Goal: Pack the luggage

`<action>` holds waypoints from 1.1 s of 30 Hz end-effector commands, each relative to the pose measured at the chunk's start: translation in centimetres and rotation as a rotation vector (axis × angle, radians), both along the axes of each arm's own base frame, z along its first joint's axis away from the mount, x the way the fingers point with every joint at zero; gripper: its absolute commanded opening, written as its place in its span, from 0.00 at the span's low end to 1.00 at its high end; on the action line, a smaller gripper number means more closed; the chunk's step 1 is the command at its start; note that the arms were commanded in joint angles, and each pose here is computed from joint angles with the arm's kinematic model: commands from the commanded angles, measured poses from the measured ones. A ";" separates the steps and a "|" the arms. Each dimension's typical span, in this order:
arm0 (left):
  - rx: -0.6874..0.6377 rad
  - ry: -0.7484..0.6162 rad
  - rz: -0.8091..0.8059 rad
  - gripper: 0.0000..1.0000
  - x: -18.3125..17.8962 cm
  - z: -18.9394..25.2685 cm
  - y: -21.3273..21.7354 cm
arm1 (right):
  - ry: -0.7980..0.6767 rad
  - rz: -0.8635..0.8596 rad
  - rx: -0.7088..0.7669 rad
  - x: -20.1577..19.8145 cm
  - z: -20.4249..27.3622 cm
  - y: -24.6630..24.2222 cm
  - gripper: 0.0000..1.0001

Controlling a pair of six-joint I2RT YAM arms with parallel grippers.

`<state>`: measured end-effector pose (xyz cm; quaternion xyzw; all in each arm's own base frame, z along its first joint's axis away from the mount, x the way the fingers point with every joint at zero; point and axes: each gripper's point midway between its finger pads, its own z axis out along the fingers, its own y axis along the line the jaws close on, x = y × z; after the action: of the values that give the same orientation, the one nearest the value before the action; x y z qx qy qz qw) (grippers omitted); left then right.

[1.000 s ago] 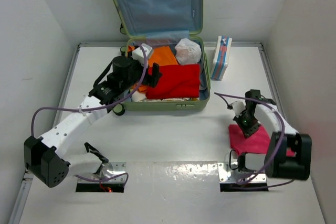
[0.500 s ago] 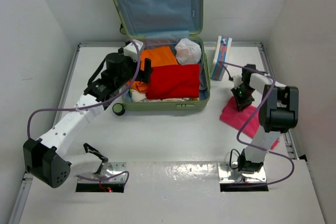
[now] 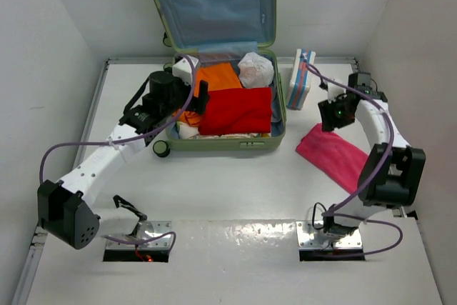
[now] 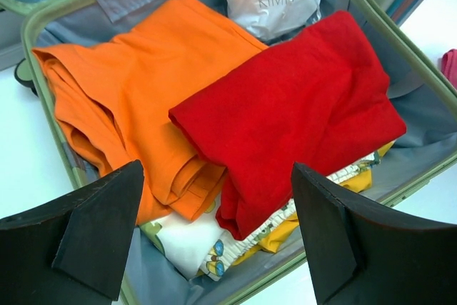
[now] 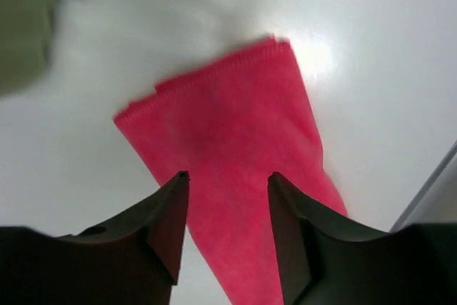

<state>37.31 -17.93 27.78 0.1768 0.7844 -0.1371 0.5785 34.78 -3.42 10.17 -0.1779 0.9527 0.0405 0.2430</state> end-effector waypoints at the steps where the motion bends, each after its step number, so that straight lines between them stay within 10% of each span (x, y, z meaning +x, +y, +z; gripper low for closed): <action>1: -0.045 -0.044 0.001 0.86 0.9 2.1 -0.2 | 0.039 0.103 -0.070 -2.9 -2.0 -1.0 0.50; 6: -0.040 -0.033 0.001 0.86 1.2 2.0 -0.4 | 0.025 0.071 -0.029 -1.4 -3.6 0.7 0.76; 19: -0.020 -0.011 0.051 0.86 2.0 1.7 1.8 | 0.106 0.213 -0.104 0.9 -10.6 1.1 0.81; 23: -0.016 -0.001 0.060 0.86 2.3 1.3 2.1 | 0.177 0.232 -0.154 0.1 -13.1 0.1 0.69; 28: -0.019 -0.010 0.080 0.86 3.2 1.8 2.6 | 0.225 0.231 -0.158 -1.2 -14.0 0.0 0.01; 33: -0.024 -0.009 0.084 0.86 4.0 1.8 3.0 | 0.105 0.226 -0.021 -1.8 -9.4 1.6 0.00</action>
<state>40.46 -15.22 27.14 0.1463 0.8040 -0.1150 0.5648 34.66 -2.84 -0.69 -0.2917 0.9407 0.0149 0.1724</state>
